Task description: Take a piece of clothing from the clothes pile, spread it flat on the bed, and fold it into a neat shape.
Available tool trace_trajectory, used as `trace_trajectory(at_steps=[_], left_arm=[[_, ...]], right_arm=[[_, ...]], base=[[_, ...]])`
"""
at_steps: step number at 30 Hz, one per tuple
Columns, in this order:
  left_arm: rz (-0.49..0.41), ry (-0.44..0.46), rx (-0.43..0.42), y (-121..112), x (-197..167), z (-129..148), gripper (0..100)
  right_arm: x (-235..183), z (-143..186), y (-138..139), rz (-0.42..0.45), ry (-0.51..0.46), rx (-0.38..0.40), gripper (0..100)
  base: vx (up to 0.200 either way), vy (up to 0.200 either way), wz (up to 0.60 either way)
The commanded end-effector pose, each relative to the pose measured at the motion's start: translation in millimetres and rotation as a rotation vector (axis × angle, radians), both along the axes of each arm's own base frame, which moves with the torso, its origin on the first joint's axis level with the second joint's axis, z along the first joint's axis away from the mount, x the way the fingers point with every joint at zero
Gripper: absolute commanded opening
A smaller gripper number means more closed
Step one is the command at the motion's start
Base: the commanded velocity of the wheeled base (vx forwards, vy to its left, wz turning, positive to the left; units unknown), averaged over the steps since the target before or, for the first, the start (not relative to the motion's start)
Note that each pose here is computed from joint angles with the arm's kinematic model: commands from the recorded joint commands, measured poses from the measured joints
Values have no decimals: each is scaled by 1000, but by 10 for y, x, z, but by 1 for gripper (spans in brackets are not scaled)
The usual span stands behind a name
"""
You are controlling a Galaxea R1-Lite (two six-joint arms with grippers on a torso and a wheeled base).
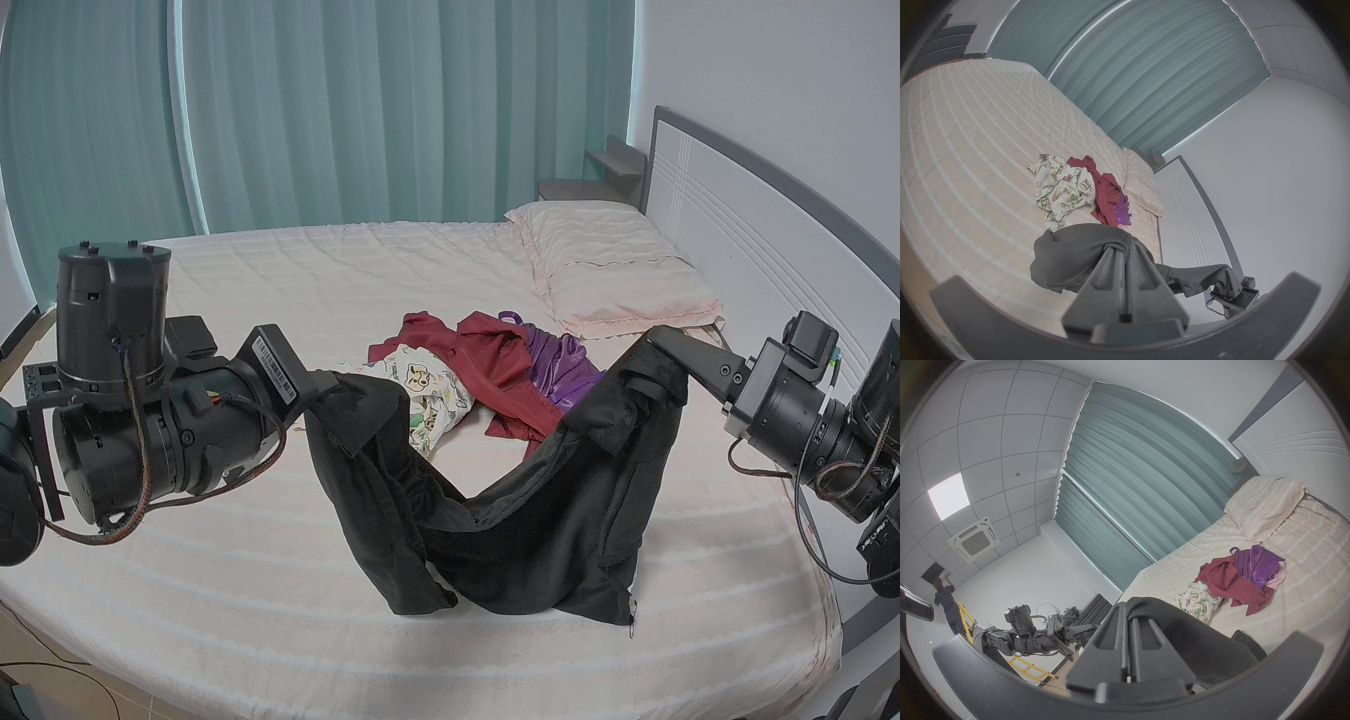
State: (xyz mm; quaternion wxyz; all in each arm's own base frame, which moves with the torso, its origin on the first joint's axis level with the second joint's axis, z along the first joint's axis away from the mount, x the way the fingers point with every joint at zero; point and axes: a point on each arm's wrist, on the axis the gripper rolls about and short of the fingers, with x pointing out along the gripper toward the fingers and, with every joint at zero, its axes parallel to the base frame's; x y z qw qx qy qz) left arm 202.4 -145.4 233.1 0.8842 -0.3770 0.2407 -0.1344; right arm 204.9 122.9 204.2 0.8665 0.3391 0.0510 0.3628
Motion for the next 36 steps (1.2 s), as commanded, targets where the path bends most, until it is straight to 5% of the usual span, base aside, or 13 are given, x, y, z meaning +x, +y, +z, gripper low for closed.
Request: trace_trajectory(at_steps=[1,7,22,36], left_arm=[[-3,7,2,26,-48,-29,0],[-3,12,2,72,-109,-53,0],[10,13,-45,134,-193,-18,0],[2,1,-59,174,-244,16,0]], right_arm=[[-18,0,-3,1,0,1,0],[-38,22,-15,-1,-8,5,0],[-63,-4,-17,4,0,-1,0],[-75,17,-24,7,-8,3,0]], base=[[-200,0,0],[-200,0,0],[0,0,0],[0,200,0]])
